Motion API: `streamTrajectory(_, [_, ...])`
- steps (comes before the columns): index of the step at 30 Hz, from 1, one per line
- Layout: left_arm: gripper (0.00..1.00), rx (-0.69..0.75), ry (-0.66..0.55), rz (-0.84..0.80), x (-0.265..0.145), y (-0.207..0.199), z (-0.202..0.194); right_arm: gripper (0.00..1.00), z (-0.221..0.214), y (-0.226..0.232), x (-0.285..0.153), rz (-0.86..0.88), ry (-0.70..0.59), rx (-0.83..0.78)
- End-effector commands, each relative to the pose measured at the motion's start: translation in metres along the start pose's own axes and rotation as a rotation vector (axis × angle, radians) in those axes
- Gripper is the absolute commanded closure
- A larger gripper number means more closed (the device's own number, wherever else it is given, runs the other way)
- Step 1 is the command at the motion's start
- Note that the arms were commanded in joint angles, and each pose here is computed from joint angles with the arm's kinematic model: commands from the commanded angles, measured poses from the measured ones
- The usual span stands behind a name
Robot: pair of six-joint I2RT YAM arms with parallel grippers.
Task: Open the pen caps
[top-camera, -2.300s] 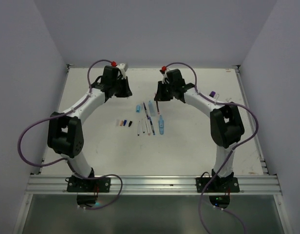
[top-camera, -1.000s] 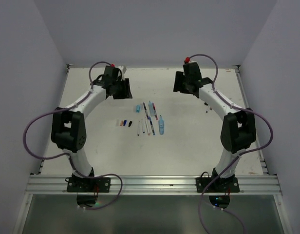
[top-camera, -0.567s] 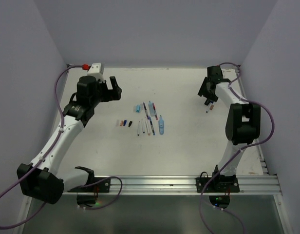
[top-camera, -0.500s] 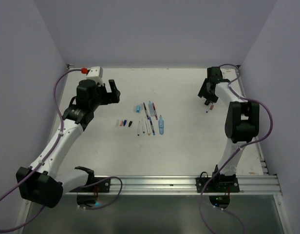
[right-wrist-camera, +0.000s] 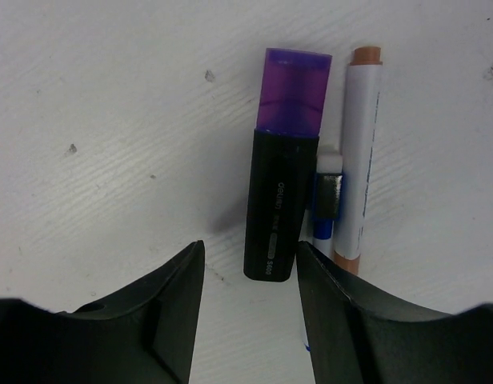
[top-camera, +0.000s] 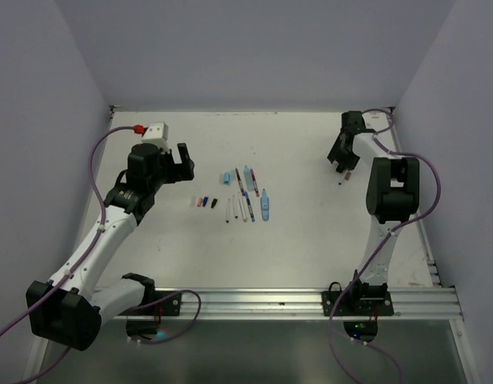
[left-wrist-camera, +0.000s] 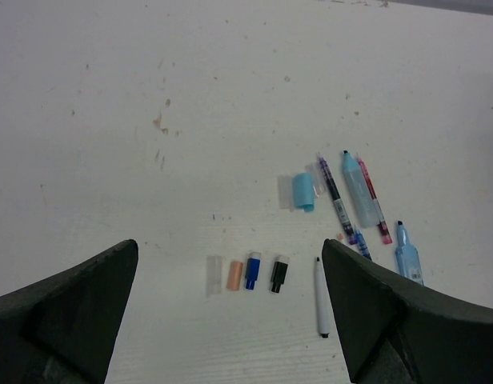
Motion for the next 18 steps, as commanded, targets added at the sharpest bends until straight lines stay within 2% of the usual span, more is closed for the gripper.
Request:
streamTrajectory(1, [0.00,-0.008,-0.079,-0.006,-0.001,0.000,0.013,0.47,0.011,0.010,0.002,0.029,-0.018,0.031])
streamTrajectory(7, [0.00,-0.006,-0.069,-0.007,0.001,0.000,0.012,0.49,0.016,0.000,0.016,0.007,0.001,0.056])
streamTrajectory(10, [0.00,-0.008,-0.065,-0.018,0.002,-0.002,0.011,0.52,0.010,-0.001,0.021,-0.001,0.026,0.043])
streamTrajectory(13, [0.00,-0.011,-0.065,-0.040,0.003,-0.004,0.012,0.61,0.005,-0.003,0.024,-0.008,0.043,0.032])
streamTrajectory(14, [0.00,-0.016,-0.064,-0.044,0.004,-0.004,0.012,0.69,0.005,-0.003,0.024,-0.005,0.044,0.029])
streamTrajectory(18, [0.00,-0.026,-0.067,-0.083,0.004,-0.008,0.013,0.87,-0.007,0.001,0.017,0.047,0.071,-0.009])
Point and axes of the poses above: each gripper's point midway between its finger pads, its own x axis out along the fingers, its own y axis along the line the jaws close on, z = x × y, the point moved 9 cm from there along -x, back along the fingers, and after that the axes turned 4 degrees about x, right-handed, at the moved point
